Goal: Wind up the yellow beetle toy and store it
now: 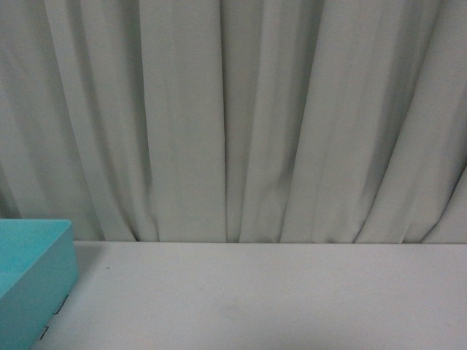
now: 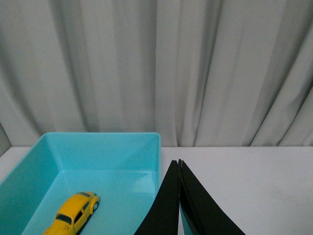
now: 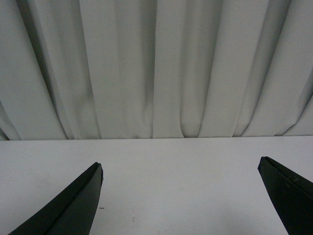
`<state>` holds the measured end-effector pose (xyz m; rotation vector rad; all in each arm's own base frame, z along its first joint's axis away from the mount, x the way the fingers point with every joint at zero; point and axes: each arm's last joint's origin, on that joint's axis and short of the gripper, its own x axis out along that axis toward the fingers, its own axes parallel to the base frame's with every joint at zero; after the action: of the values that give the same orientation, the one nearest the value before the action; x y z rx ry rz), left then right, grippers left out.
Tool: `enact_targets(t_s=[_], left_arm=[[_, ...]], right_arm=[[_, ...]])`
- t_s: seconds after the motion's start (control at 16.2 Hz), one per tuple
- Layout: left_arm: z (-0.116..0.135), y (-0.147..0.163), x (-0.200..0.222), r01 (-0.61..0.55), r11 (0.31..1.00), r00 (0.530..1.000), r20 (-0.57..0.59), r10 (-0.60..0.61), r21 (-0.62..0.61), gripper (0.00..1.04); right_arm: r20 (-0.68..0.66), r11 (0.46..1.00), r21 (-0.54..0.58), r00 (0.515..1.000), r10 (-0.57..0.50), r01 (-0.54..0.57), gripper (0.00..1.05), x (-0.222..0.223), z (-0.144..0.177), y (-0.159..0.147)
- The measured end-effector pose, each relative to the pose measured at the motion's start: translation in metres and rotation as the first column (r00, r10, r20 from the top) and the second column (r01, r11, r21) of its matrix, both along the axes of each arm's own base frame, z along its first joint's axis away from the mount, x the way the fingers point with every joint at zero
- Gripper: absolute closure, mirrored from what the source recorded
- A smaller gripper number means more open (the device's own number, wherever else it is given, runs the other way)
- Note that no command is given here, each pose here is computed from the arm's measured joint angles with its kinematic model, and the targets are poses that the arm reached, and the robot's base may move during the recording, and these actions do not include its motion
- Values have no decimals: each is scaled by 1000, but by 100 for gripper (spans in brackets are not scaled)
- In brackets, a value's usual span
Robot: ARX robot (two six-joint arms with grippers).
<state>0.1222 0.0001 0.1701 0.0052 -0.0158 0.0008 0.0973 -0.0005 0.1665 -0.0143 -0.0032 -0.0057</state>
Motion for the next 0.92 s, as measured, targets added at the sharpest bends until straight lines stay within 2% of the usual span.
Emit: enact_targets(t_s=[0.55,0.68,0.8,0.92], left_arm=[[-1,0,-14,0,1000,1000,-6,0,0,103],[-7,0,-20,2,1000,998,-61,-2,0,103],[-1,0,-25,2,1000,1000,6,-2,0,103],[-4,0,-25,-1,1000,1000,-19,1,0,103]], right_arm=[[0,1000,0,1000,0,0,7,0,0,0],[0,1000,0,1000,0,0,7,0,0,0],[0,1000,0,1000,0,0,7,0,0,0],[1,1000,0,1000,0,0,7,0,0,0]])
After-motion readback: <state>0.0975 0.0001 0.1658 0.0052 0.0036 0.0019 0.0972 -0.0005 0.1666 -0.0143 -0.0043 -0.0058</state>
